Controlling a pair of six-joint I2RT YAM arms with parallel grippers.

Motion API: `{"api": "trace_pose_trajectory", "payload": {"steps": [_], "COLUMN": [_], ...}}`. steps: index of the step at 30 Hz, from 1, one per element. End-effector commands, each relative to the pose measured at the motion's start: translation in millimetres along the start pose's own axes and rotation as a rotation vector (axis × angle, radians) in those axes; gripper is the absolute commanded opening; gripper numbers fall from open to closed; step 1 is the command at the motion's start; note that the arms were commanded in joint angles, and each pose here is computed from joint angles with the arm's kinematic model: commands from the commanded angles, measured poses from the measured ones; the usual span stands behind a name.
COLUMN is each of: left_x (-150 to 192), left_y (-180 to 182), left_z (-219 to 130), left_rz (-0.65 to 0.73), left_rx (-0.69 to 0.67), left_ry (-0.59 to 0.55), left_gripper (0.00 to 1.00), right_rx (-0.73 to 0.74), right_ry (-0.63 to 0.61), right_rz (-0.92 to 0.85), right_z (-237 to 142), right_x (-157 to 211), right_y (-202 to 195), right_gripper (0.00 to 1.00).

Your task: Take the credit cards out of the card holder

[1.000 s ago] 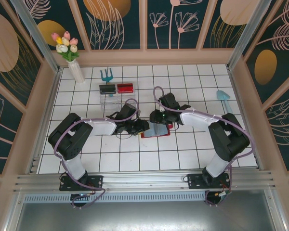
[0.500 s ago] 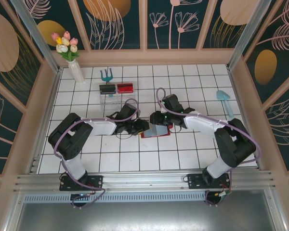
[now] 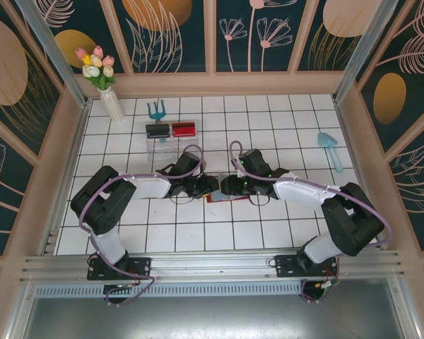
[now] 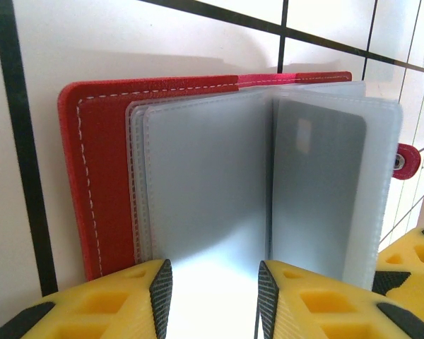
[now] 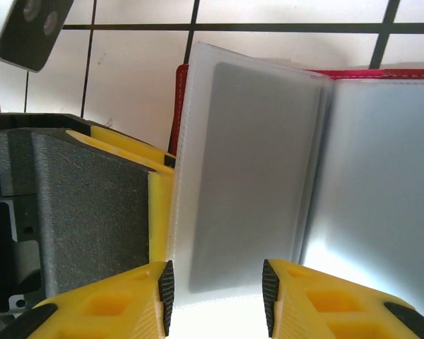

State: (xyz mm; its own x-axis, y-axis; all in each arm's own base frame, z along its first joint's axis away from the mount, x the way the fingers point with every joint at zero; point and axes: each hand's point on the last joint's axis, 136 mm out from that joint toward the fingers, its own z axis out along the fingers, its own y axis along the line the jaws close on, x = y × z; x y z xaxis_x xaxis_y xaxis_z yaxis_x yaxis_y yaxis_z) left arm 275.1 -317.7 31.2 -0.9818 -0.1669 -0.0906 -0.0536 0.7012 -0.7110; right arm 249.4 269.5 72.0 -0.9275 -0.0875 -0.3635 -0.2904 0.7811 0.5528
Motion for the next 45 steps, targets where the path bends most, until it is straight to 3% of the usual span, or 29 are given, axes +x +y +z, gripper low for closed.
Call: {"api": "trace_pose_trajectory", "payload": {"steps": [1, 13, 29, 33, 40, 45], "left_x": [5, 5, 6, 6, 5, 4], "left_y": [11, 10, 11, 11, 10, 9], "left_z": [0, 0, 0, 0, 1, 1], "left_rz": [-0.02, -0.021, -0.021, -0.021, -0.02, -0.018], "left_rx": [-0.026, -0.024, -0.025, -0.024, -0.024, -0.02], "left_ry": [0.012, 0.009, 0.01, 0.01, 0.012, 0.01], "left_gripper": [0.4, 0.4, 0.4, 0.4, 0.4, 0.4], "right_rx": [-0.07, 0.017, 0.179, 0.134, -0.069, -0.081], "right_ry": [0.009, 0.048, 0.003, 0.019, 0.03, 0.042], "right_rz": [-0.046, -0.008, 0.038, 0.021, -0.023, -0.025], "right_z": [2, 14, 4, 6, 4, 6], "right_x": [3, 13, 8, 10, 10, 14], "right_y": [14, -9, -45, -36, 3, 5], "right_gripper": [0.42, 0.41, 0.4, 0.41, 0.49, 0.49]}}
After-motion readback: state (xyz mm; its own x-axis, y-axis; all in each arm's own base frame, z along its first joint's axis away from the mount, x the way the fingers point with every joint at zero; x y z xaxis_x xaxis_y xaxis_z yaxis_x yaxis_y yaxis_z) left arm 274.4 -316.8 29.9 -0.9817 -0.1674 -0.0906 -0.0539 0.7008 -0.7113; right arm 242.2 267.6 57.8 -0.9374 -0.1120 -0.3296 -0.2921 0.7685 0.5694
